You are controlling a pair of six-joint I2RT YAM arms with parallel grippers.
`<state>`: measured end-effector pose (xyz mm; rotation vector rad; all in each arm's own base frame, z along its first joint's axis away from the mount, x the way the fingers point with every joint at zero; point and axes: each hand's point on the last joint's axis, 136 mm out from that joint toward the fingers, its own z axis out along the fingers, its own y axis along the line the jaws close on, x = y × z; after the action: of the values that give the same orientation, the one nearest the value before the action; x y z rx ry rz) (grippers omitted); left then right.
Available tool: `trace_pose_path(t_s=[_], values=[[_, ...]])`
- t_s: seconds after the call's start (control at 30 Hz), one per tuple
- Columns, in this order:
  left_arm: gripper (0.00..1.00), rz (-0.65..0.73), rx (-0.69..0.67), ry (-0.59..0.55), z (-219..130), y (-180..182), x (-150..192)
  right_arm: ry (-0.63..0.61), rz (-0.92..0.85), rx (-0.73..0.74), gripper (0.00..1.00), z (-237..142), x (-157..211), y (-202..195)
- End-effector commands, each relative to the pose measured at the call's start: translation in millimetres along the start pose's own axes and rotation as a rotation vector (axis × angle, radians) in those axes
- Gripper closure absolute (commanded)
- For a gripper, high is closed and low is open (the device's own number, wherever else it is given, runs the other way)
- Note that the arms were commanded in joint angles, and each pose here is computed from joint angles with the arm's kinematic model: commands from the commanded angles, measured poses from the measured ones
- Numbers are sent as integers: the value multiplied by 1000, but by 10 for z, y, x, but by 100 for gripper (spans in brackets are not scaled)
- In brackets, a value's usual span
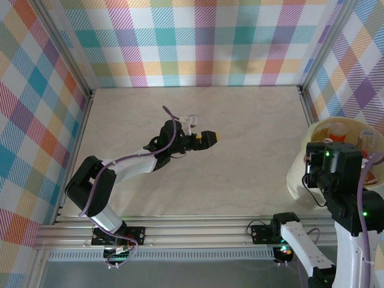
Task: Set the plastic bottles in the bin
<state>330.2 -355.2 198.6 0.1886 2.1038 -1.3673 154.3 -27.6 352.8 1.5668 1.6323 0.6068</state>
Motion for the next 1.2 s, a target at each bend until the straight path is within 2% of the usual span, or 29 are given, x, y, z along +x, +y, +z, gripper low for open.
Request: trace_pose_path(t_s=[0.0,0.13,0.43,0.6,0.73,0.77,0.8,0.9,0.97,1.07,1.17], values=[[0,28,12,-11,30,-101,-62,-38,26,-22,37,78,-49,88],[0,21,8,-11,29,-93,-60,-49,30,-25,28,128,-54,108],[0,18,1,-2,65,-68,-51,-94,-3,-106,20,49,-154,342],[0,18,1,-3,67,-70,-57,-105,-204,-210,16,43,-143,812],[0,27,-25,-30,-3,-59,-99,-42,-436,-385,12,153,108,1311],[0,34,-38,-40,-37,-59,-116,4,-510,-441,0,196,246,1433],[0,43,-51,-48,-74,-60,-133,52,-580,-481,0,242,380,1520],[0,87,-138,-102,-261,-6,-219,250,-740,-577,0,455,863,1694],[0,114,-237,-152,-435,83,-305,322,-810,-610,0,659,1119,1718],[0,156,-467,-226,-801,360,-470,340,-979,-634,0,1030,1489,1659],[0,220,-707,-323,-1292,634,-669,342,-1154,-589,0,1482,1784,1468]])
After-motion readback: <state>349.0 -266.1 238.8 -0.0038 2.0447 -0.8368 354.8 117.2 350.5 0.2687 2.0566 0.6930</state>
